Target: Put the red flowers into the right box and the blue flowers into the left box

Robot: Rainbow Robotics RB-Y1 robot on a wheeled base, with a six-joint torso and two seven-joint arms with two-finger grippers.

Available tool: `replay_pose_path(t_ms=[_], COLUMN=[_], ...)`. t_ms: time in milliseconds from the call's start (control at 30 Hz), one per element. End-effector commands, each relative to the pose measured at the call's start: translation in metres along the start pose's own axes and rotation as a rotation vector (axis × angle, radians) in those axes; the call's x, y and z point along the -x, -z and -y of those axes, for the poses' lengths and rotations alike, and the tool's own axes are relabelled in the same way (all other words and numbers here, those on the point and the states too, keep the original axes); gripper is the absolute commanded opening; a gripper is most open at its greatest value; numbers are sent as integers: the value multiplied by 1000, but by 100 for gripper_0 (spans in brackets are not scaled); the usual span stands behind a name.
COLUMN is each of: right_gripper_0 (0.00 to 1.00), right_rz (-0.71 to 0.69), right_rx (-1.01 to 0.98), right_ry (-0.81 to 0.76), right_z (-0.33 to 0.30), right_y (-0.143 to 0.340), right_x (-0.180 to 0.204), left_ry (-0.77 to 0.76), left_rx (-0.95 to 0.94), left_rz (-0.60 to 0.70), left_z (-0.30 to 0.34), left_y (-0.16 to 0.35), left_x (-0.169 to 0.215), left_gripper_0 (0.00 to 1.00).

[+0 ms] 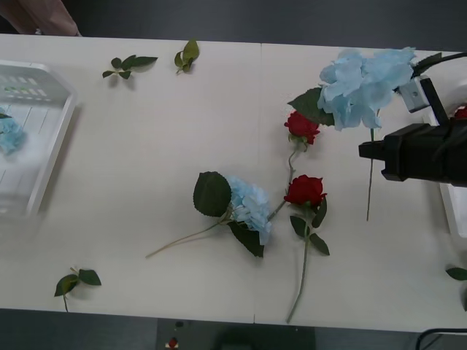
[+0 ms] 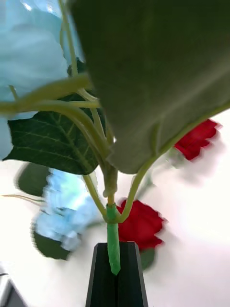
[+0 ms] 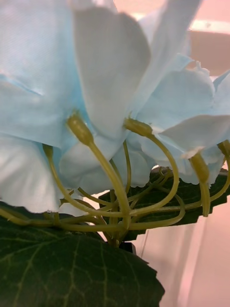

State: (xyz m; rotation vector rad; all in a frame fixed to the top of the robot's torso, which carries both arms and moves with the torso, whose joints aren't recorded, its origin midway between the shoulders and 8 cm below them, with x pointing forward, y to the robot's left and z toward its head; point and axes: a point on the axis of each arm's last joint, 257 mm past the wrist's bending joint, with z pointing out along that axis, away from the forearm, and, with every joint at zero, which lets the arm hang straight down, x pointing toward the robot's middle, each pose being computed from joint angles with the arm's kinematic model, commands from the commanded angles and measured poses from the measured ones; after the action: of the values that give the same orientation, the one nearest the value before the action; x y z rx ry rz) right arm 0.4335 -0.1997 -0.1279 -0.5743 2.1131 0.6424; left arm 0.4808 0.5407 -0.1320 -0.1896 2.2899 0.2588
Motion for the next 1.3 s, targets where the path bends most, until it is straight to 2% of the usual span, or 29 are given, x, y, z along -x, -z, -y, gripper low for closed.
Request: replay_pose_path(t_ms=[33, 200, 267, 367, 400, 433, 467, 533, 567, 633, 900, 1300], right_gripper_0=[0, 0, 0, 0, 0, 0, 0, 0, 0, 0, 0, 0], right_rz=[66, 129, 148, 171, 181, 185, 200, 212, 221, 233, 281, 319], right_rx=[111, 266, 316, 390, 423, 436, 472, 502, 527, 558, 674, 784], right_ry=[74, 56, 49, 29, 23, 21, 18, 17, 22, 19, 1, 4], right_z=[-20, -49, -58, -71, -77, -79, -86, -92, -99, -108, -148, -197], right_y=[0, 2, 3, 5, 5, 5, 6, 7, 8, 7, -1, -7], right_x=[31, 61, 70, 85, 90, 94, 102, 110, 118, 125, 152, 175], left_ry=[-72, -110, -113, -119, -118, -120, -124, -126, -125, -121, -15, 149], left_rx=[46, 83, 82, 82, 81, 81, 78, 75, 73, 66, -96, -563], left_rz=[0, -13, -7, 8, 17, 20, 26, 38, 51, 65, 158, 272], left_z=[-19, -30, -32, -33, -34, -34, -33, -32, -32, -30, 9, 153], left_y=[-8, -33, -39, -43, -44, -44, -44, -44, -44, -44, -17, 75], left_x=[-6, -26, -30, -30, -28, -28, -27, -25, -22, -19, 14, 66], left_gripper_0=[0, 1, 9, 32, 45, 50, 66, 79, 92, 100, 100, 100])
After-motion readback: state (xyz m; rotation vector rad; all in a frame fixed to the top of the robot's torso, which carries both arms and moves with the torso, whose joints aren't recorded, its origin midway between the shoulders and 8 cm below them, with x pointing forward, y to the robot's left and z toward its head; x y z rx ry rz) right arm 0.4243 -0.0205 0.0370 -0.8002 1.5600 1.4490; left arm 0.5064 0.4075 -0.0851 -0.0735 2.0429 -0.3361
